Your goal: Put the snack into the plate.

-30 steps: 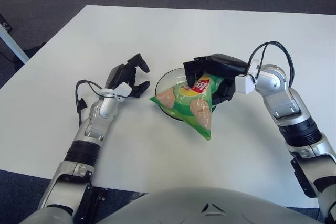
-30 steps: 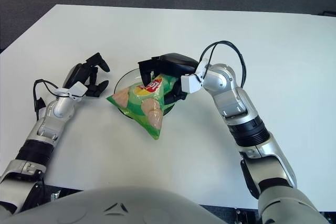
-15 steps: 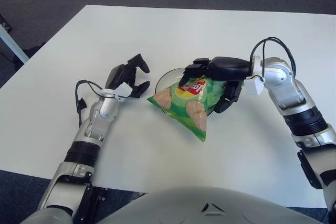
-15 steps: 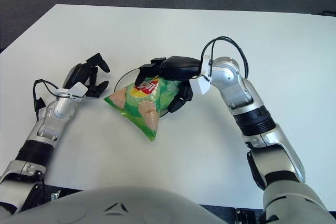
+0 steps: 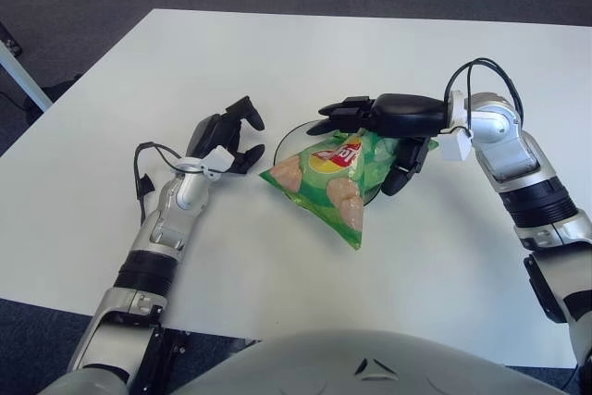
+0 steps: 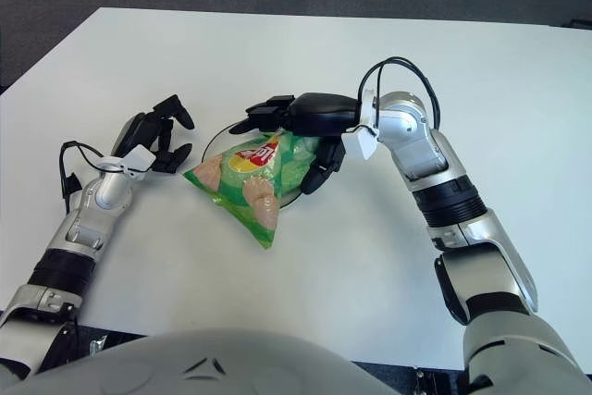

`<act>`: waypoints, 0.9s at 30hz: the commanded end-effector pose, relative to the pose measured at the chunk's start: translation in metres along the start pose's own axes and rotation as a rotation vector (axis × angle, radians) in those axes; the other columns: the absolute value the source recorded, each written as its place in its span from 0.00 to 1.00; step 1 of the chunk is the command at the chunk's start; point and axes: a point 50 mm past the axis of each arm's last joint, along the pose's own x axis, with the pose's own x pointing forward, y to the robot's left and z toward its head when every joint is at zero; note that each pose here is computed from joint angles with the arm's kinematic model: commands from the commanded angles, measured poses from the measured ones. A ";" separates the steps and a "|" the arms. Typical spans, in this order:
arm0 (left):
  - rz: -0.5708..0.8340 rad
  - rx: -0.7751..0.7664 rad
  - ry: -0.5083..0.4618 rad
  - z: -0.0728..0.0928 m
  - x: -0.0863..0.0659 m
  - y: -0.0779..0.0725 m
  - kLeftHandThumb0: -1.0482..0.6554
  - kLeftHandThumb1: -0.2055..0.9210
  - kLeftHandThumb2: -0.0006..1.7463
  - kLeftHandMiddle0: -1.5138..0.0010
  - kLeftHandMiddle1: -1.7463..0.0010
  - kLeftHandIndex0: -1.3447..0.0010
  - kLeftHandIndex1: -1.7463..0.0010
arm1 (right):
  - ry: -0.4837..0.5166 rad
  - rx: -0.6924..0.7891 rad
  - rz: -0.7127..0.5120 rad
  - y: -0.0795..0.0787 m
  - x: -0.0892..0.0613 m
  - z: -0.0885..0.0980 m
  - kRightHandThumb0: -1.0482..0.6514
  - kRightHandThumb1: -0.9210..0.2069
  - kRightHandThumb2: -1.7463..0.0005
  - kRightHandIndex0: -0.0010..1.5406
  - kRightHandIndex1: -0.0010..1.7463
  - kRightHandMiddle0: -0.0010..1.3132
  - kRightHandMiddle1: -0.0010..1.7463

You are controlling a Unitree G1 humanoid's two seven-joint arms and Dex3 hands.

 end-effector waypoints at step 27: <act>-0.076 0.008 0.066 -0.019 -0.017 -0.016 0.36 0.59 0.65 0.21 0.00 0.63 0.00 | 0.203 0.072 -0.173 -0.055 -0.079 -0.026 0.07 0.27 0.67 0.00 0.00 0.00 0.00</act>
